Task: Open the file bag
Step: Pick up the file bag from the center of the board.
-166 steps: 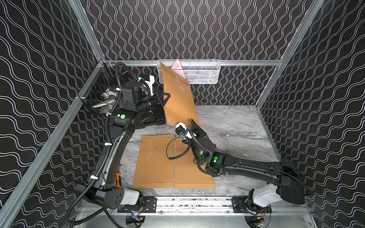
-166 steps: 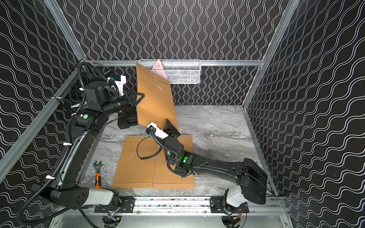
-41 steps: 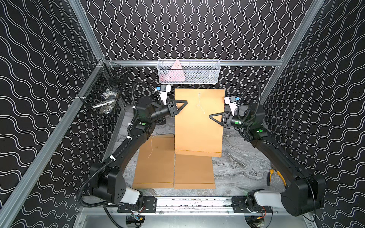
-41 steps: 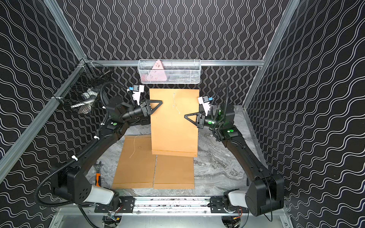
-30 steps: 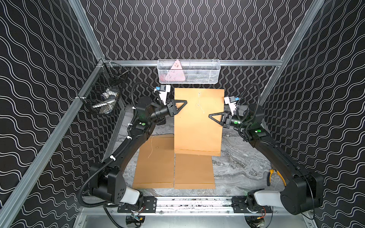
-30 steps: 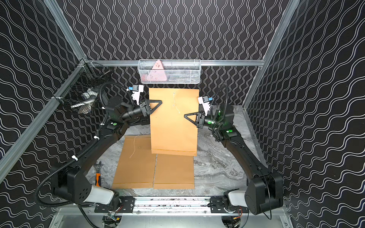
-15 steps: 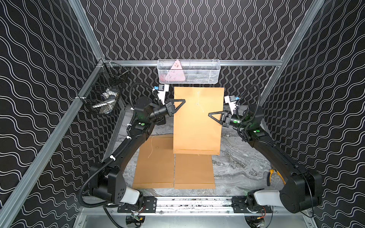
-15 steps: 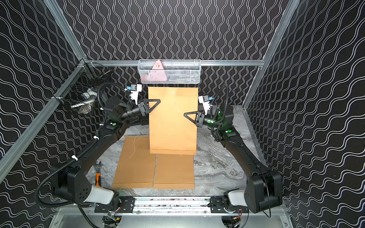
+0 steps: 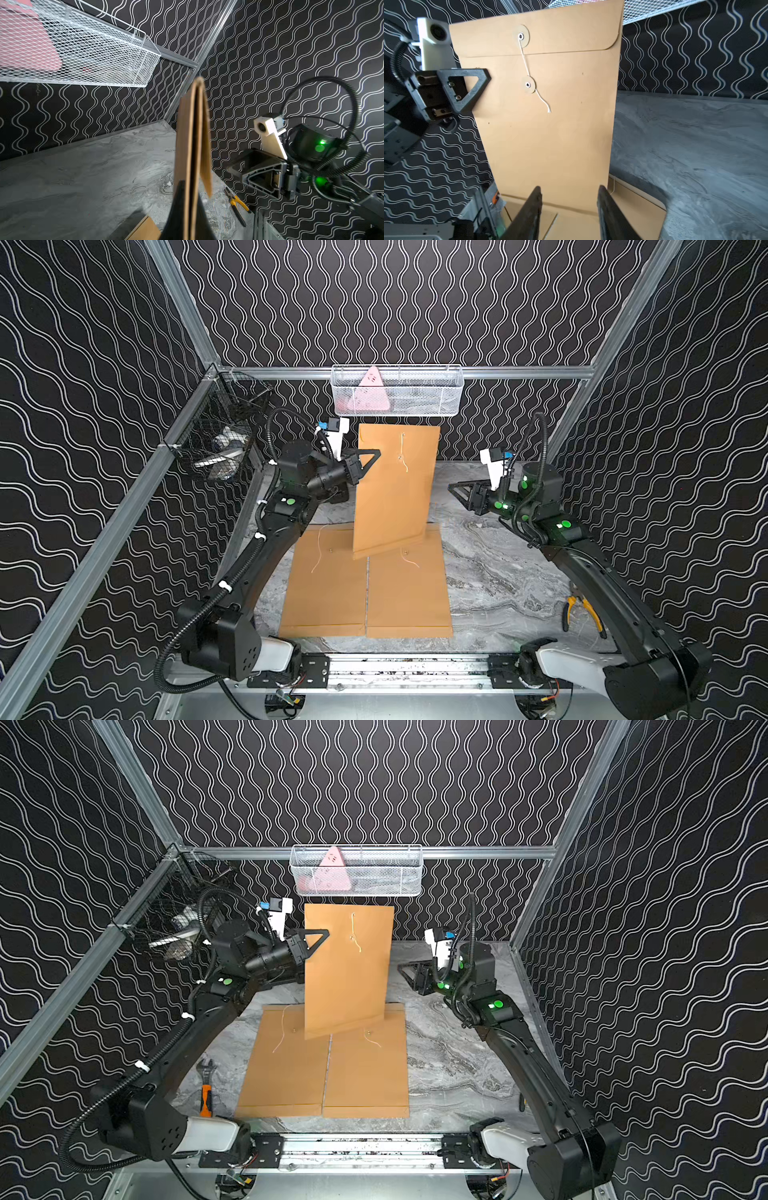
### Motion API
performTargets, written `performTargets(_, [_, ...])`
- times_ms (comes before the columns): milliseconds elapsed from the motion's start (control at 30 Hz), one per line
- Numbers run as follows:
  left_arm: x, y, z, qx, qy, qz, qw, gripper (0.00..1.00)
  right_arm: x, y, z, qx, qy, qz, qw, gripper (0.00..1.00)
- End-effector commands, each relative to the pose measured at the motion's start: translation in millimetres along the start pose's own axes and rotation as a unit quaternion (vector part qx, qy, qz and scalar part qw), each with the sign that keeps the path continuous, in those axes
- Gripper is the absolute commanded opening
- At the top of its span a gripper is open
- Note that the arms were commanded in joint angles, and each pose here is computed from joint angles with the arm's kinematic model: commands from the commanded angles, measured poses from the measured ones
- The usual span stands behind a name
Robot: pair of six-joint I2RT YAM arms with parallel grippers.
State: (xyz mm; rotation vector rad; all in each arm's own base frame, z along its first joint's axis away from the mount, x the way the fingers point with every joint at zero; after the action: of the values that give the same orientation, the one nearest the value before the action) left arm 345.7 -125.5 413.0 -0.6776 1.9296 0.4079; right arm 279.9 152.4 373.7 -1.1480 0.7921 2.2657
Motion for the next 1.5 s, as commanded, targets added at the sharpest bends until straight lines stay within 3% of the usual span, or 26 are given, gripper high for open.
performTargets(0, [-10.0, 7.0, -11.2, -0.002, -0.033, -0.01, 0.999, 0.0, 5.3, -7.0, 3.9, 0.07, 0.045, 0.018, 0.996, 0.4])
performTargets(167, [-12.9, 9.3, -27.9, 0.006, -0.049, -0.006, 0.999, 0.0, 3.0, -39.7, 27.9, 0.028, 0.066, 0.022, 0.997, 0.29])
performTargets(467, [-6.8, 7.1, -48.3, 0.024, -0.064, 0.008, 0.998, 0.0, 2.2, -80.5, 46.4, 0.003, 0.097, 0.004, 0.995, 0.29])
performTargets(1067, [-10.9, 6.7, -72.0, 0.062, -0.072, 0.017, 0.995, 0.0, -5.0, -83.8, 47.7, -0.007, 0.124, -0.057, 0.991, 0.27])
performTargets(1467, [-15.0, 16.2, -95.3, 0.094, -0.112, 0.032, 0.989, 0.0, -4.9, -70.8, 60.6, -0.069, 0.151, -0.094, 0.982, 0.28])
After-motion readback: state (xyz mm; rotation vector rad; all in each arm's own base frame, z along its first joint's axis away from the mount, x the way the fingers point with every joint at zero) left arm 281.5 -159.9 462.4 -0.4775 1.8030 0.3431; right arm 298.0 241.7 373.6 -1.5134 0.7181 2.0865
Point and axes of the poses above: each gripper's point midway between its finger pads, its own y axis back along the fingers, its own z axis along the line the jaws close on, x = y × z, the point moved 8 cm from there along y, back along the fingers, and after that the axes turned 4 degrees about -y, right-handed, at the moved point
